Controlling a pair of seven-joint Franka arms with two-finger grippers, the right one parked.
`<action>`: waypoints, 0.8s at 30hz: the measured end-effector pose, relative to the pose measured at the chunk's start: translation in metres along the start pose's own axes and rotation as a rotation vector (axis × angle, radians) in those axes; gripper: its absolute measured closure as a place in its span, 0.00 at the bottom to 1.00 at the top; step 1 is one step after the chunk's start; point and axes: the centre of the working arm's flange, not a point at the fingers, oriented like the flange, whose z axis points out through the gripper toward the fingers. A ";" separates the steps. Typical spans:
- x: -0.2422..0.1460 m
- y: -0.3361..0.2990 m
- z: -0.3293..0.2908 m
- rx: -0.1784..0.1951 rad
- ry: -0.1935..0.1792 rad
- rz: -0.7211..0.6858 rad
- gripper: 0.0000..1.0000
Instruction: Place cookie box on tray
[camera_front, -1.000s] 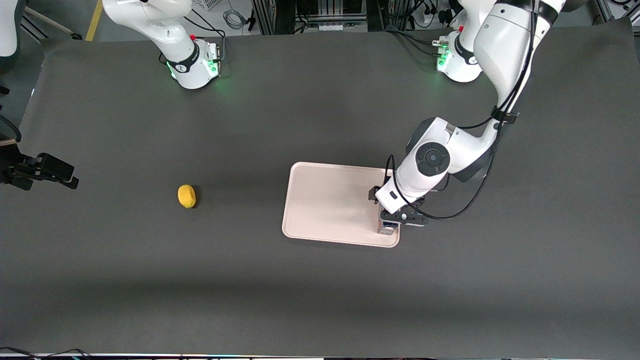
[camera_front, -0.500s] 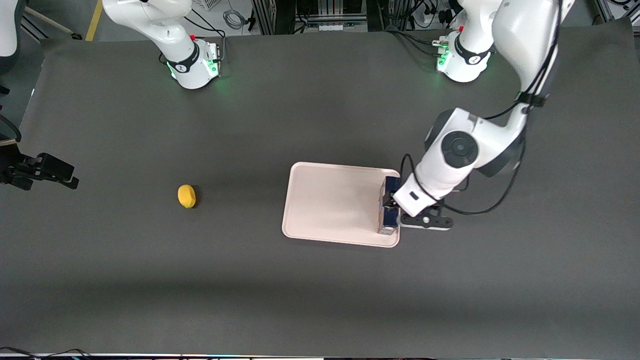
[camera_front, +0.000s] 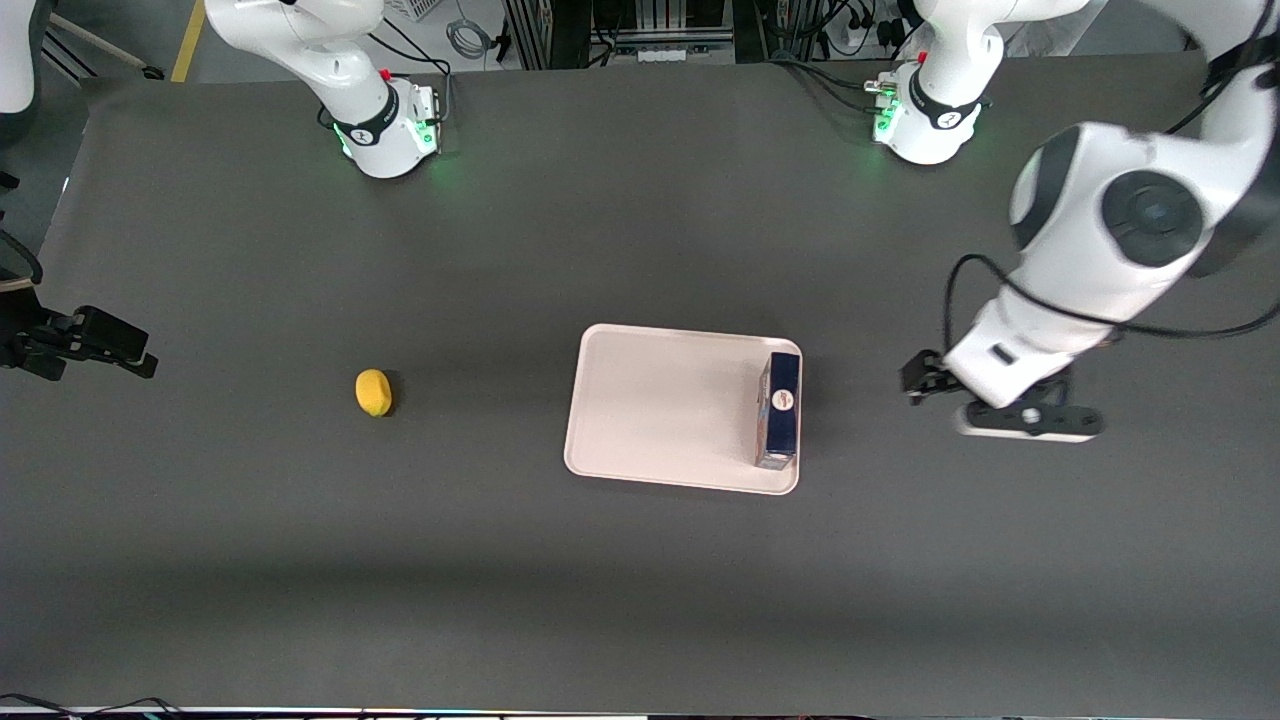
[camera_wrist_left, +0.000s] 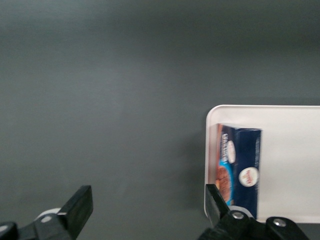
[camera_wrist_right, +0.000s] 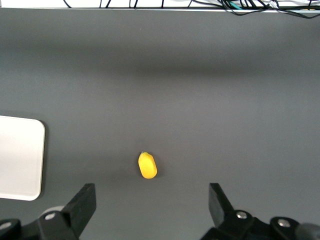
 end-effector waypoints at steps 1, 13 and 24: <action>-0.001 -0.010 -0.007 0.007 -0.001 -0.003 0.00; -0.036 -0.100 -0.090 -0.023 -0.023 -0.044 0.00; -0.071 -0.115 -0.138 -0.016 -0.050 -0.049 0.00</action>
